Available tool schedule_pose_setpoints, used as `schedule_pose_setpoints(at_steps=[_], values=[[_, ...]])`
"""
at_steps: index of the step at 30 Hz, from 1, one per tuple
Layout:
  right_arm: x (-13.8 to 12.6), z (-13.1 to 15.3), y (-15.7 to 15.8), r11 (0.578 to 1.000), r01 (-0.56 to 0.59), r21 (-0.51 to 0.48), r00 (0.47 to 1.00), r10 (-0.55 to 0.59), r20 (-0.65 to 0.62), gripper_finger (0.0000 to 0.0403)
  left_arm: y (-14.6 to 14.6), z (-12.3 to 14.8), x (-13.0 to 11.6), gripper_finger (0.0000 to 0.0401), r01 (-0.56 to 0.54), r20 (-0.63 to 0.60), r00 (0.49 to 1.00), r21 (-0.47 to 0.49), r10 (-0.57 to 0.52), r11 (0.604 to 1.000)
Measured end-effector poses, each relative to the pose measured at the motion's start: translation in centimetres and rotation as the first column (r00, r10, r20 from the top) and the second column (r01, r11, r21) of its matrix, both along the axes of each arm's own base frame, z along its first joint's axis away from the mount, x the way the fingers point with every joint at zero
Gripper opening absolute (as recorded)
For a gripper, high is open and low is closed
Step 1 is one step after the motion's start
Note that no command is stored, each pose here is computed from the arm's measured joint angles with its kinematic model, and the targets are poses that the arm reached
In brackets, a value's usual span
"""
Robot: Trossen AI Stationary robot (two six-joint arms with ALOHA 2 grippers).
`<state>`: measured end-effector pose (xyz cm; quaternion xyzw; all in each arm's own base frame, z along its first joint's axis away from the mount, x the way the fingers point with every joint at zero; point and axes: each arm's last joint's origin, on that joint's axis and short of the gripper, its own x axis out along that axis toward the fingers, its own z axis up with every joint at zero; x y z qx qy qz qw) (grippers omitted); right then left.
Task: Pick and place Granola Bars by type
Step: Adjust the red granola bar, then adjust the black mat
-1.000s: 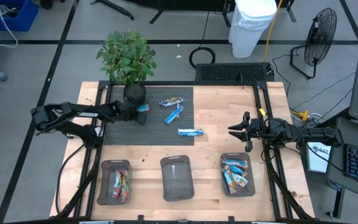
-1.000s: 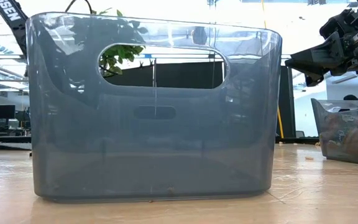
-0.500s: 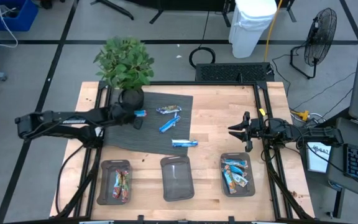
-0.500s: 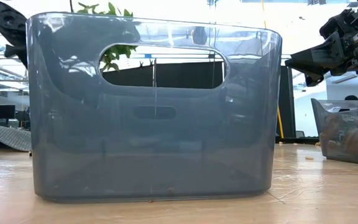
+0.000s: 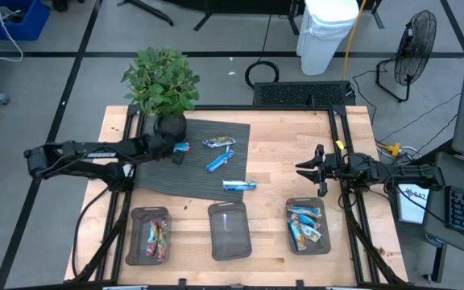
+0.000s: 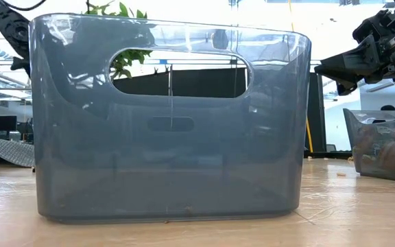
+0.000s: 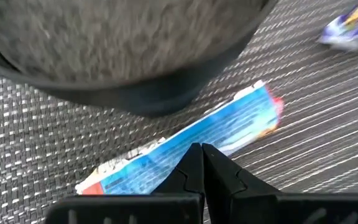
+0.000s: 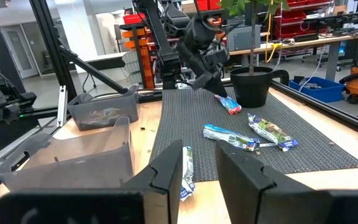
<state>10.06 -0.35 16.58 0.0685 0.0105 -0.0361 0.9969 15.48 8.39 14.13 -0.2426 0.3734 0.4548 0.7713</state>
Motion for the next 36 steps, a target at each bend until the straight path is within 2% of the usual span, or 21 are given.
schedule_pose_setpoints(at_steps=[5,9,16,21,24,28,32,36], values=[[0.0,0.0,0.0,1.0,0.0,0.0,1.0,0.0,0.0,0.0086,0.4,-1.4,0.1,0.0002,-0.027,-0.075,0.997,-0.037,0.024,0.999],[0.0,0.0,0.0,1.0,0.0,0.0,1.0,0.0,0.001,0.0086,0.4,-2.1,0.2,0.0003,-0.023,-0.094,0.995,-0.103,0.014,0.994],[0.0,0.0,0.0,1.0,0.0,0.0,1.0,0.0,0.0,0.0087,-0.7,-1.5,0.6,0.0003,0.114,0.05,0.993,-0.284,-0.104,0.952],[0.0,0.0,0.0,1.0,0.0,0.0,1.0,0.0,0.0,0.0086,-1.6,-0.5,0.5,0.0003,0.211,0.147,0.975,-0.348,-0.169,0.914],[0.0,0.0,0.0,1.0,0.0,0.0,1.0,0.0,0.0,0.0086,-2.3,-0.1,0.1,0.0003,0.242,0.165,0.967,-0.386,-0.192,0.89],[0.0,0.0,0.0,1.0,0.0,0.0,1.0,0.0,0.001,0.0087,-3.2,0.4,-0.3,0.0003,0.267,0.152,0.962,-0.385,-0.225,0.884],[0.0,0.0,0.0,1.0,0.0,0.0,1.0,0.0,0.0,0.0086,-4.4,0.7,0.0,0.0003,0.374,0.169,0.927,-0.361,-0.335,0.854],[0.0,0.0,0.0,1.0,0.0,0.0,1.0,0.0,0.0,0.0087,-5.2,0.8,0.4,0.001,0.427,0.167,0.904,-0.319,-0.393,0.846]])
